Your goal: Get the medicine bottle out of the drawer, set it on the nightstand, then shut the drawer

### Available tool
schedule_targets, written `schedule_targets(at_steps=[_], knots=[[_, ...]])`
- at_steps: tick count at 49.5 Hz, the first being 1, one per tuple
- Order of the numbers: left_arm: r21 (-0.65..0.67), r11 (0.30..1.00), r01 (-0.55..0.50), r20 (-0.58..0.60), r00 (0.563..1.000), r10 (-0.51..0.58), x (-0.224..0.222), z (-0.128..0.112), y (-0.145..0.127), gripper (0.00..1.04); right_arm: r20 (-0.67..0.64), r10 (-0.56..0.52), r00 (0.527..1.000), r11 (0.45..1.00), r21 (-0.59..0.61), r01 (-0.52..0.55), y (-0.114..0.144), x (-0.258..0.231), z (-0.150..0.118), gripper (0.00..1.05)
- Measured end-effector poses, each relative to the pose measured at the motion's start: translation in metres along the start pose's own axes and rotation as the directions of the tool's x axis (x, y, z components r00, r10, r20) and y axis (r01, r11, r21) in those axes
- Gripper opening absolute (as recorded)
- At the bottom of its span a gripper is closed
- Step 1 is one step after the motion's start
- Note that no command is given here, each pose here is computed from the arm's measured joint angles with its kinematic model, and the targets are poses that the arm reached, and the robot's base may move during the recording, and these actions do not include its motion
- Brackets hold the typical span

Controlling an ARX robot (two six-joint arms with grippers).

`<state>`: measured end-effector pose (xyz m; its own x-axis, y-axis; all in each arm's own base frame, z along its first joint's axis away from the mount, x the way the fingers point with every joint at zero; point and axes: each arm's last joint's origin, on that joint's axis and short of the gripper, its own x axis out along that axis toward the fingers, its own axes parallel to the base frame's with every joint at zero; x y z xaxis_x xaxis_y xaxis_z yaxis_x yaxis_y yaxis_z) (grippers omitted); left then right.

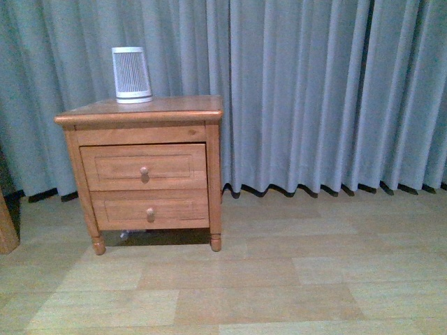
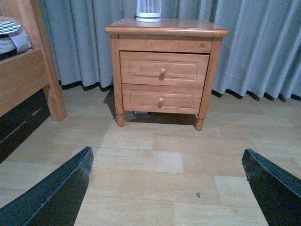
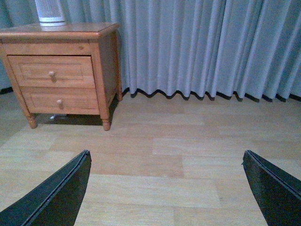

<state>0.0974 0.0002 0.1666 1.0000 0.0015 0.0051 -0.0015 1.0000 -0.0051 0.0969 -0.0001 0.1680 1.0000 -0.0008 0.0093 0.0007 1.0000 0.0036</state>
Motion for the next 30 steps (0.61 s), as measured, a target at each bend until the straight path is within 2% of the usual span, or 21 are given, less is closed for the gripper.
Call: schedule_targets(at_steps=[30], knots=[[0.000, 1.000, 0.001, 0.000, 1.000, -0.001, 0.0000, 0.0000, 0.0000, 0.98, 0.000, 0.000, 1.000, 1.000, 0.000, 0.000, 0.0000, 0.0000, 0.0000, 0.98]])
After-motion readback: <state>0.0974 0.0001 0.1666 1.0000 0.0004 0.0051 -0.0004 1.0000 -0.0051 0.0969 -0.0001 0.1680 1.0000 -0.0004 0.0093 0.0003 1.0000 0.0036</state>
